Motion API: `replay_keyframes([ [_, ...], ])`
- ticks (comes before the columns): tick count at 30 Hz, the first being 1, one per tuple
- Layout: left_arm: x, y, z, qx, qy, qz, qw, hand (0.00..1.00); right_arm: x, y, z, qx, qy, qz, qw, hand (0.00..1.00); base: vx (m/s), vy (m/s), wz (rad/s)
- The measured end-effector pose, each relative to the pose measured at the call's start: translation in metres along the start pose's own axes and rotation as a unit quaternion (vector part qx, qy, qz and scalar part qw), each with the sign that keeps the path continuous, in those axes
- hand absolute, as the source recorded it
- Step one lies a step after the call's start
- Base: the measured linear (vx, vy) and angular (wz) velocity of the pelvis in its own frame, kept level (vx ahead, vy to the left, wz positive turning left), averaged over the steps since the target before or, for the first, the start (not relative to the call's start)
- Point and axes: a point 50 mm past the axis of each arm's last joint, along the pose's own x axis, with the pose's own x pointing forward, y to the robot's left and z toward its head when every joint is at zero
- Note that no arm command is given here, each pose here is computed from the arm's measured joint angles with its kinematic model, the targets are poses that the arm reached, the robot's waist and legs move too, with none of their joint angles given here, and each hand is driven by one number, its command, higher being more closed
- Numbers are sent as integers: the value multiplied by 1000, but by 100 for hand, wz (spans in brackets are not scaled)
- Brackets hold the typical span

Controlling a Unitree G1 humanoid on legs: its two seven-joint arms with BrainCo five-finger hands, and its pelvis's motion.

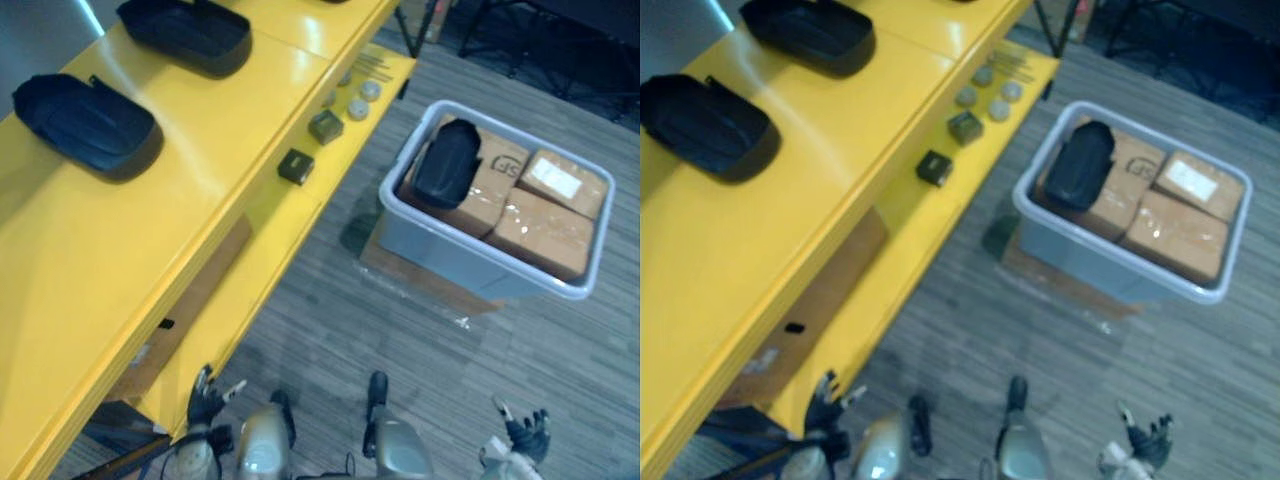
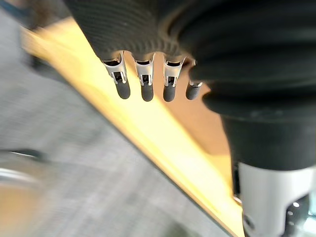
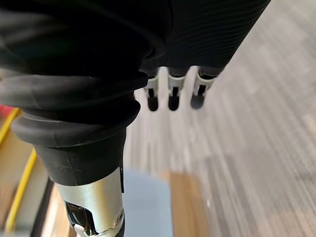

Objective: Walk over and take plastic housings, then place them on the shelf

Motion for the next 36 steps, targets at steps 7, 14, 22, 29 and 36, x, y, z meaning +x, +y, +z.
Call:
replay_keyframes([
  [7,-1,-16,-15,11,72,-22,997,0,-11,-11,-26,14,72,-7,997,0,-63,-21,-3],
  [14,-23,-1,-55,102,162,-8,981,0,-21,-4,-39,32,100,-8,994,0,-50,-7,-12],
  [22,-8,-30,-39,196,106,-97,970,0,-29,-26,-52,12,138,-38,990,0,13,-8,-26],
  [29,14,-36,-9,168,84,-79,979,0,-24,-26,-44,25,114,-42,992,0,-76,30,-45],
  [36,-20,31,-57,163,223,21,961,0,-19,-6,-42,31,119,-15,992,0,57,-22,-8],
])
